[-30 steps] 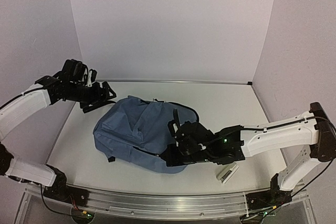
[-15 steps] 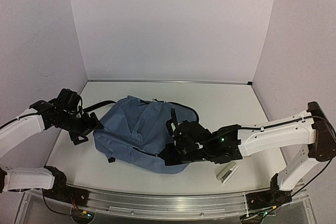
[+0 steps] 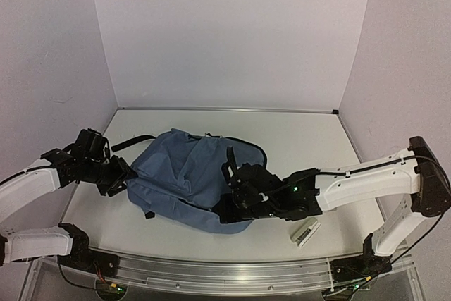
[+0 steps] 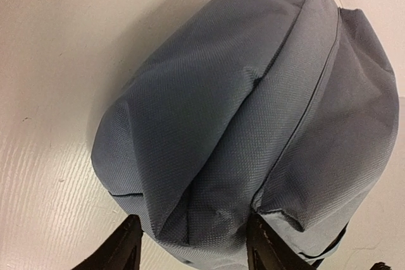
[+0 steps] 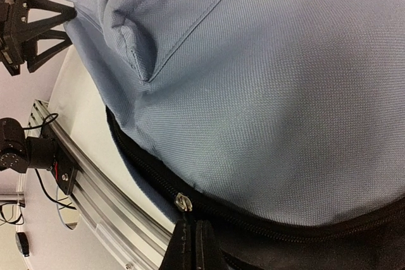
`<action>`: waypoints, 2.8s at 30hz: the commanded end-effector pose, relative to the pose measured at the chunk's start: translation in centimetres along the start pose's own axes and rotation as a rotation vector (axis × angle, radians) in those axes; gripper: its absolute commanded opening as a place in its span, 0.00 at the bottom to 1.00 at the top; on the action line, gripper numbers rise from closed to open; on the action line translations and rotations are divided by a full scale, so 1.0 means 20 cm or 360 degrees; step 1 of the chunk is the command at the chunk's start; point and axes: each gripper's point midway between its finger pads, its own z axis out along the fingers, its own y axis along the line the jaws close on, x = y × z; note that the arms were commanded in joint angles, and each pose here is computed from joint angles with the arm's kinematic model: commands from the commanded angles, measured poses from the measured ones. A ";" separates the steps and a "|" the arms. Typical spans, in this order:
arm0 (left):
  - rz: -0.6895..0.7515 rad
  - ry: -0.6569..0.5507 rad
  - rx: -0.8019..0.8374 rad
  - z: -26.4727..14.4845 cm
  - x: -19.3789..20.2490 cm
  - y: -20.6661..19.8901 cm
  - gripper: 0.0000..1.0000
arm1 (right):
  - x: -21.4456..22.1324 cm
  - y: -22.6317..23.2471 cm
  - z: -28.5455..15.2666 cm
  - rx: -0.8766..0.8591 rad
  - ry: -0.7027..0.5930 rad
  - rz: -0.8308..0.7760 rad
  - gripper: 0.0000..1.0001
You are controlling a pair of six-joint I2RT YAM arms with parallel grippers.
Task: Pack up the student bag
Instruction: Zip the student bag at the center of the board.
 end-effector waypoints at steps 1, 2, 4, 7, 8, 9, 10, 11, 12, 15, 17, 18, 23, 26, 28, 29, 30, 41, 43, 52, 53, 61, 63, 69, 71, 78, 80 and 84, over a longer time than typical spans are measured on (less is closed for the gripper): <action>-0.0005 -0.0081 0.0096 0.00 -0.06 -0.06 0.43 | -0.08 0.07 0.00 -0.0046 -0.0064 0.0009 0.00; -0.0003 -0.0088 0.0100 0.01 -0.06 -0.06 0.39 | -0.08 0.07 0.00 -0.0044 -0.0063 0.0011 0.00; 0.0004 -0.0097 0.0096 0.01 -0.07 -0.06 0.35 | -0.08 0.07 0.00 -0.0043 -0.0067 0.0012 0.00; 0.0014 -0.0098 0.0084 0.03 -0.08 -0.07 0.24 | -0.09 0.07 0.00 -0.0045 -0.0070 0.0015 0.00; 0.0017 -0.0103 0.0077 0.03 -0.08 -0.07 0.19 | -0.09 0.07 0.00 -0.0045 -0.0070 0.0015 0.00; 0.0023 -0.0112 0.0065 0.03 -0.09 -0.07 0.14 | -0.09 0.07 0.00 -0.0046 -0.0071 0.0016 0.00; 0.0030 -0.0125 0.0053 0.03 -0.10 -0.07 0.10 | -0.09 0.07 -0.01 -0.0047 -0.0071 0.0017 0.00; 0.0040 -0.0140 0.0043 0.03 -0.11 -0.07 0.07 | -0.09 0.07 -0.01 -0.0045 -0.0072 0.0017 0.00; 0.0053 -0.0152 0.0032 0.03 -0.13 -0.07 0.04 | -0.09 0.07 -0.01 -0.0042 -0.0073 0.0019 0.00; 0.0079 -0.0187 0.0007 0.02 -0.17 -0.08 0.00 | -0.10 0.05 -0.02 -0.0044 -0.0073 0.0041 0.00; 0.0092 -0.0212 0.0003 0.01 -0.21 -0.09 0.00 | -0.13 0.04 -0.04 -0.0049 -0.0085 0.0051 0.00; 0.0096 -0.0225 0.0003 0.00 -0.23 -0.09 0.00 | -0.14 0.03 -0.05 -0.0052 -0.0091 0.0053 0.00; 0.0099 -0.0282 0.0019 -0.04 -0.36 -0.09 0.00 | -0.15 -0.01 -0.08 -0.0046 -0.0100 0.0061 0.00; 0.0106 -0.0293 0.0054 -0.05 -0.43 -0.10 0.00 | -0.15 -0.03 -0.09 -0.0041 -0.0092 0.0066 0.00; 0.0119 -0.0296 0.0070 -0.05 -0.49 -0.10 0.00 | -0.15 -0.02 -0.10 -0.0048 -0.0089 0.0064 0.00; 0.0131 -0.0301 0.0083 -0.05 -0.52 -0.11 0.00 | -0.15 -0.02 -0.10 -0.0051 -0.0088 0.0063 0.00; 0.0136 -0.0299 0.0085 -0.04 -0.55 -0.11 0.00 | -0.15 -0.02 -0.10 -0.0049 -0.0088 0.0060 0.00; 0.0419 -0.0443 0.0117 0.04 -0.92 -0.31 0.00 | -0.18 -0.08 -0.10 0.0029 -0.0106 0.0072 0.00; 0.0465 -0.0452 0.0142 0.07 -0.97 -0.36 0.00 | -0.18 -0.10 -0.09 0.0042 -0.0108 0.0079 0.00; 0.0559 -0.0477 0.0225 0.20 -1.13 -0.48 0.01 | -0.25 -0.15 -0.09 0.0086 -0.0157 0.0119 0.00; 0.0556 -0.0492 0.0241 0.18 -1.14 -0.49 0.02 | -0.26 -0.15 -0.10 0.0081 -0.0165 0.0119 0.00; 0.0460 -0.0423 0.0264 0.01 -0.94 -0.46 0.72 | -0.28 -0.04 -0.04 -0.0009 -0.0138 0.0013 0.00; 0.0402 -0.0390 0.0238 0.00 -0.85 -0.41 0.75 | -0.29 -0.01 -0.02 -0.0043 -0.0136 -0.0008 0.00; 0.0273 -0.0218 0.0240 -0.01 -0.48 -0.35 0.76 | -0.29 0.05 0.05 -0.0083 -0.0106 -0.0037 0.00; 0.0236 -0.0160 0.0268 0.00 -0.37 -0.36 0.76 | -0.28 0.05 0.07 -0.0095 -0.0098 -0.0039 0.00; 0.0149 -0.0013 0.0389 0.04 -0.12 -0.44 0.73 | -0.25 0.07 0.10 -0.0139 -0.0071 -0.0027 0.00; 0.0167 0.0013 0.0389 0.05 -0.08 -0.47 0.73 | -0.25 0.06 0.09 -0.0137 -0.0072 -0.0021 0.00; 0.0207 0.0058 0.0359 0.10 -0.02 -0.50 0.70 | -0.23 0.05 0.09 -0.0138 -0.0072 -0.0010 0.00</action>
